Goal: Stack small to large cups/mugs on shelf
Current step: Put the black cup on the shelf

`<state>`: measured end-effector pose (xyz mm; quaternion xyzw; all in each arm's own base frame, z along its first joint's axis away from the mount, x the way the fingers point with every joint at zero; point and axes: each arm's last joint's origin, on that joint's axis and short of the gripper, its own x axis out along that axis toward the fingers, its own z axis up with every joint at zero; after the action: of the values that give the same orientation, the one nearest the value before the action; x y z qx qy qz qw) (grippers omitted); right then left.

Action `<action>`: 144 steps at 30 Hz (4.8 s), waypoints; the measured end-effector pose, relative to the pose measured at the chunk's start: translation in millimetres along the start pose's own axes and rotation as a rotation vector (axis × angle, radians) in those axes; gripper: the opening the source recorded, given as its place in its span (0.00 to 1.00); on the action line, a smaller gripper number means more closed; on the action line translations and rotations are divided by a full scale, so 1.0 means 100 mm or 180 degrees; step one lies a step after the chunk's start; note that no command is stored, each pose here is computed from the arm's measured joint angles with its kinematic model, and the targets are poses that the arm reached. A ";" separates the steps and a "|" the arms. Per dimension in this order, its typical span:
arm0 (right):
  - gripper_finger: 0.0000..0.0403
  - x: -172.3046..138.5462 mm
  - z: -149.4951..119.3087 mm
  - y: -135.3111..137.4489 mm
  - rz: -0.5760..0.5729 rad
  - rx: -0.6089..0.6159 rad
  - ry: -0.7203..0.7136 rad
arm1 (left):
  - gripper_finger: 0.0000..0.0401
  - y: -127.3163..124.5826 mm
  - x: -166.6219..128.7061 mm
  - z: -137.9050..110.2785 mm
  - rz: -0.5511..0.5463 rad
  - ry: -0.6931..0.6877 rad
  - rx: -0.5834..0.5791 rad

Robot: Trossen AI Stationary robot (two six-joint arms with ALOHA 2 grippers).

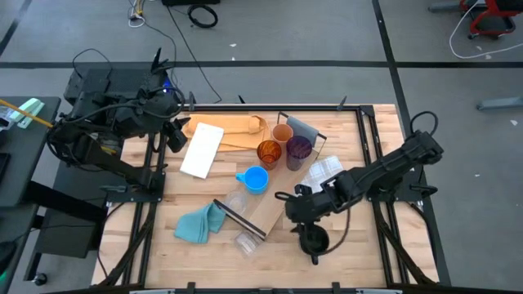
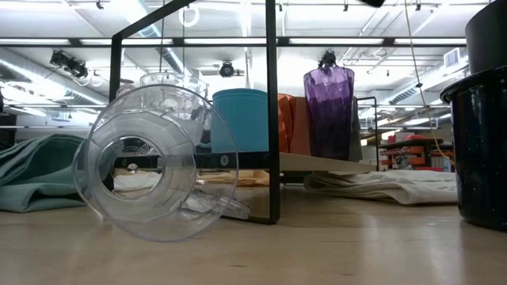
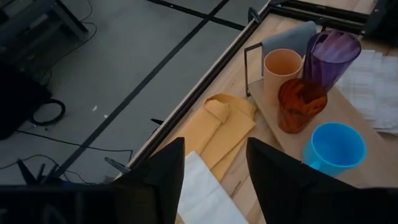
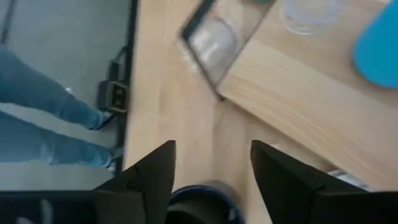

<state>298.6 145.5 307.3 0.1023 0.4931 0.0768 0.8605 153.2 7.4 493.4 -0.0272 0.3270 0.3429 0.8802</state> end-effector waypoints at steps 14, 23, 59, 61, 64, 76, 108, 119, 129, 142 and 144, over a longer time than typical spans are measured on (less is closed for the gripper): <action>0.57 -0.11 -0.23 -0.20 -0.0288 0.0047 0.0911 | 0.44 0.00 0.00 0.00 -0.0043 0.0019 -0.0066; 0.54 -0.01 -0.37 -0.05 -0.0162 -0.0071 0.1058 | 0.43 0.00 0.00 0.00 -0.0043 0.0019 -0.0108; 0.47 0.23 -0.53 0.01 -0.0163 0.0184 0.0882 | 0.46 -0.34 0.05 0.00 -0.0773 -0.0527 0.0023; 0.46 0.23 -0.53 0.02 -0.0160 0.0183 0.0880 | 0.46 -0.43 0.09 -0.06 -0.1040 -0.0600 0.0077; 0.44 0.23 -0.53 0.02 -0.0157 0.0179 0.0874 | 0.45 -0.52 0.12 -0.16 -0.1512 -0.0710 0.0098; 0.44 0.23 -0.53 0.02 -0.0155 0.0172 0.0874 | 0.45 -0.42 0.29 -0.66 -0.1607 -0.0456 0.0041; 0.42 0.36 -0.66 -0.04 -0.0110 0.0250 0.1032 | 0.43 -0.83 0.62 -0.91 -0.2379 -0.1062 0.0196; 0.23 0.37 -0.65 -0.05 -0.0089 0.0244 0.0993 | 0.41 -0.83 0.63 -0.92 -0.2373 -0.1045 0.0192; 0.02 0.36 -0.65 -0.04 -0.0085 0.0245 0.1008 | 0.40 -0.83 0.63 -0.92 -0.2358 -0.1046 0.0194; 0.01 0.04 -0.37 -0.06 -0.0132 0.0207 0.0967 | 0.38 -0.83 0.65 -0.94 -0.2328 -0.0968 0.0253; 0.01 -0.06 -0.30 -0.06 -0.0159 0.0212 0.0927 | 0.38 -0.83 0.65 -0.94 -0.2328 -0.0967 0.0253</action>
<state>269.9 141.6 296.2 0.1062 0.6174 0.0529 0.7777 187.8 -43.7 366.5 -0.0567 0.1748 -0.0060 0.9830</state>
